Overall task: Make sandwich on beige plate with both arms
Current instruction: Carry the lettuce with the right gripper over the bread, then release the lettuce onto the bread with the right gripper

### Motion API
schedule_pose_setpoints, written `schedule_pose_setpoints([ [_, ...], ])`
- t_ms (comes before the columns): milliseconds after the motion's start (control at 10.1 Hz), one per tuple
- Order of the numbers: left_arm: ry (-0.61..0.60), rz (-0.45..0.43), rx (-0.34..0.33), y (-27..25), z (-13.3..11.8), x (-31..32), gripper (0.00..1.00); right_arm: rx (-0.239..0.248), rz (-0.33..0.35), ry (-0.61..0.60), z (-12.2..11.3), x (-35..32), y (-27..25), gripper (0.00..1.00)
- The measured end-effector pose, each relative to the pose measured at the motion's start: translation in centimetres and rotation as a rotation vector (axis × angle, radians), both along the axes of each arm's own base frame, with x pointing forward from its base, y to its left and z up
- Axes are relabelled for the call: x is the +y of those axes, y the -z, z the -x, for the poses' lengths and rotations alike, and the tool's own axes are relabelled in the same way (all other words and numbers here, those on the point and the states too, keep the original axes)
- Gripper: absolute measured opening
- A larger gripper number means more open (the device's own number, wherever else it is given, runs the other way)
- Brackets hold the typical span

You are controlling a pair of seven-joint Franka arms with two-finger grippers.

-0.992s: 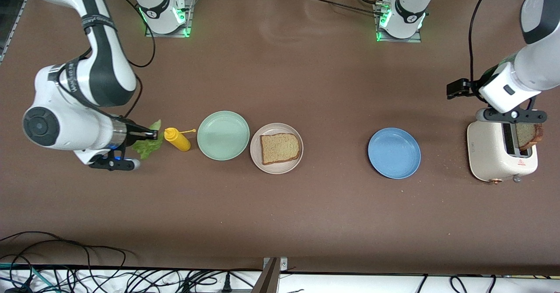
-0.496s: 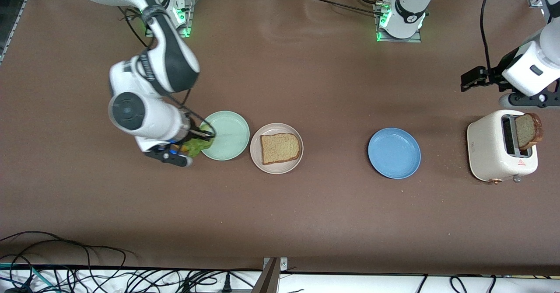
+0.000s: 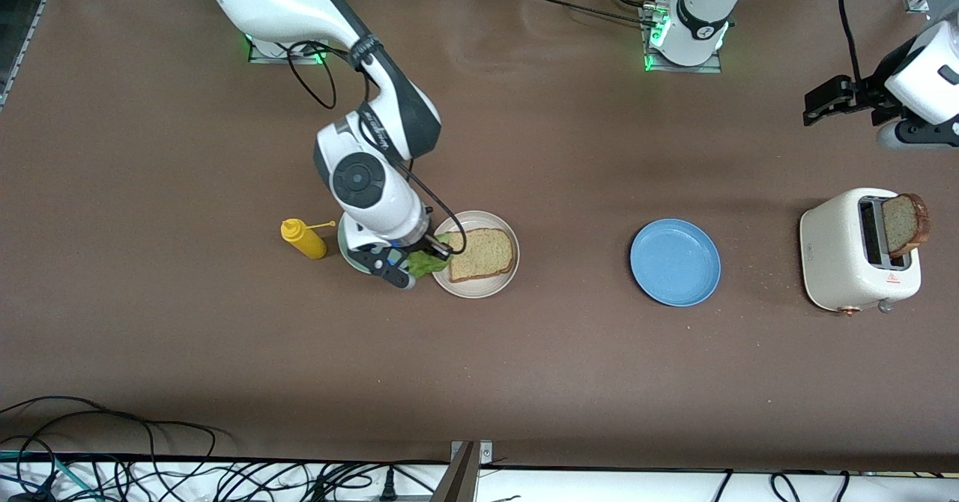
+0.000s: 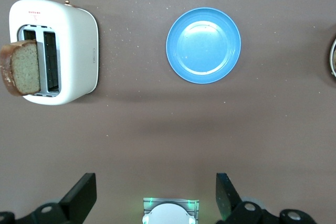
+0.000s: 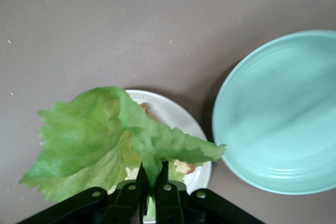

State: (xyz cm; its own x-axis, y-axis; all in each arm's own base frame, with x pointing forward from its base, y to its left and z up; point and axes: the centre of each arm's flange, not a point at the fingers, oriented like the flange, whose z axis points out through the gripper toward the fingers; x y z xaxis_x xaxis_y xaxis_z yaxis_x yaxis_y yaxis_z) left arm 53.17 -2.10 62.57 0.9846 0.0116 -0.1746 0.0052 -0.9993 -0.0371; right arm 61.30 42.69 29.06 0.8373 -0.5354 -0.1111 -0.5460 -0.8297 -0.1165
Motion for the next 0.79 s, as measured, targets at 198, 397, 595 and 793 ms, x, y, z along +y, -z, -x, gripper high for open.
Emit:
schedule_pose_setpoints([
  [198, -0.006, -0.001, 0.008, 0.2, -0.1, 0.3, 1.00, 0.063, -0.025, 0.026, 1.1, 1.5, 3.7, 0.07],
  [397, -0.014, -0.002, 0.027, 1.2, -0.7, 0.7, 1.00, 0.134, -0.078, 0.077, 1.5, 1.9, 5.9, 0.08],
  [595, -0.017, -0.003, 0.041, 2.0, -1.0, 0.8, 1.00, 0.141, -0.094, 0.088, 1.5, 2.2, 6.1, 0.33],
  [793, -0.018, -0.004, 0.044, 2.2, -1.1, 0.9, 1.00, 0.113, -0.110, 0.084, 1.5, 2.9, 5.5, 0.61],
])
